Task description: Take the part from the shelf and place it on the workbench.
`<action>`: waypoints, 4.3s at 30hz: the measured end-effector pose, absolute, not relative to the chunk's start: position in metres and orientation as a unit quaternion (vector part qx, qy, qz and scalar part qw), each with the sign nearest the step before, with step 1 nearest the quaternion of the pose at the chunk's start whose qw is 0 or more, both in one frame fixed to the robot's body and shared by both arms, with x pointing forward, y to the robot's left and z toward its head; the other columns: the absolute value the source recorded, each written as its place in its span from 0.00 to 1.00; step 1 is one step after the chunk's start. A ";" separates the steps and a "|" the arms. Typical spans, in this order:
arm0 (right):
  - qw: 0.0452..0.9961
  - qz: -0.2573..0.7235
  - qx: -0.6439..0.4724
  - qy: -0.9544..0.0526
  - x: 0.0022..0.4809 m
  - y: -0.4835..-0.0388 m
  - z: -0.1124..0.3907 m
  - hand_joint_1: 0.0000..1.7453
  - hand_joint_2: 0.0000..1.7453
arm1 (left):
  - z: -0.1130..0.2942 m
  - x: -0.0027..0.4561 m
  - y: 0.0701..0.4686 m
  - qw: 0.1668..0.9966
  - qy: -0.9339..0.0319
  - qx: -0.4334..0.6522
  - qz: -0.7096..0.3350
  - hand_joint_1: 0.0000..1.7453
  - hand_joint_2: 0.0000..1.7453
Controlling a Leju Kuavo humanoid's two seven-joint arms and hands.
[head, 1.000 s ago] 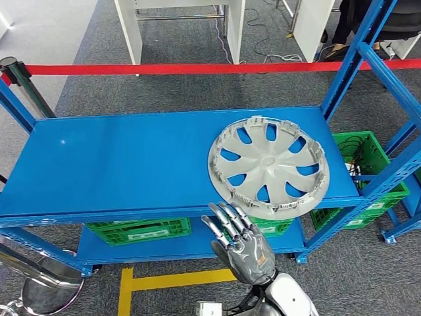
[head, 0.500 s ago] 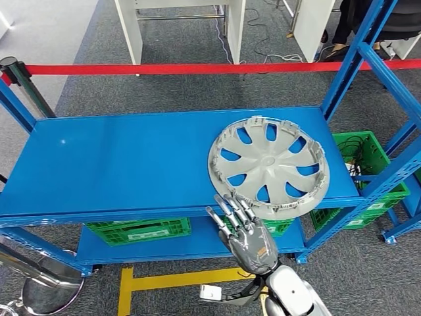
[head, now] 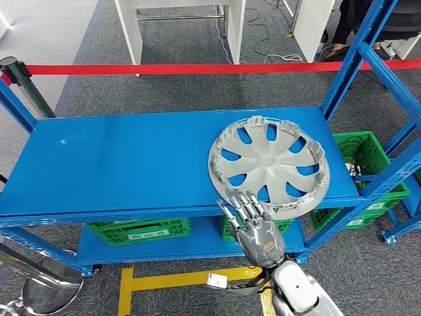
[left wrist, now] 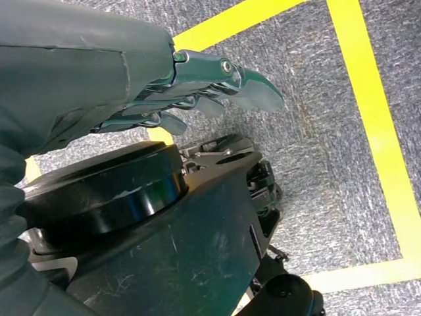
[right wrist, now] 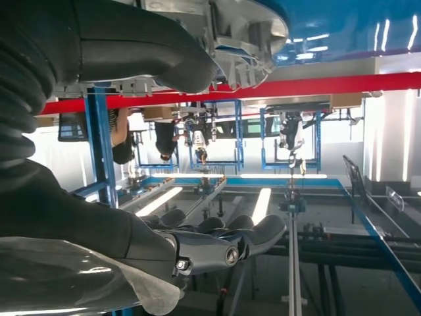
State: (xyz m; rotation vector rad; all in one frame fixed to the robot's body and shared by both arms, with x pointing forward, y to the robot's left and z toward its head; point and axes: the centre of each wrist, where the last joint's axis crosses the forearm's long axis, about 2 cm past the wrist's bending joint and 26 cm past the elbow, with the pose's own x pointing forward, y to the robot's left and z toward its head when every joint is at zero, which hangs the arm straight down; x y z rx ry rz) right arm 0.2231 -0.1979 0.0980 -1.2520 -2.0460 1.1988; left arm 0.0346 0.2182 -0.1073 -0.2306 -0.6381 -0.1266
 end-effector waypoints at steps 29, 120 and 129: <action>0.254 0.473 -0.478 -0.696 0.203 -0.237 0.075 0.00 1.00 | -0.108 0.034 0.220 0.942 -0.312 -0.108 -0.054 0.00 1.00; 0.287 0.518 -0.536 -0.601 0.260 -0.286 0.049 0.00 1.00 | -0.108 0.034 0.221 0.942 -0.314 -0.106 -0.052 0.00 1.00; 0.284 0.524 -0.535 -0.599 0.266 -0.287 0.049 0.00 1.00 | -0.108 0.034 0.221 0.942 -0.315 -0.107 -0.050 0.00 1.00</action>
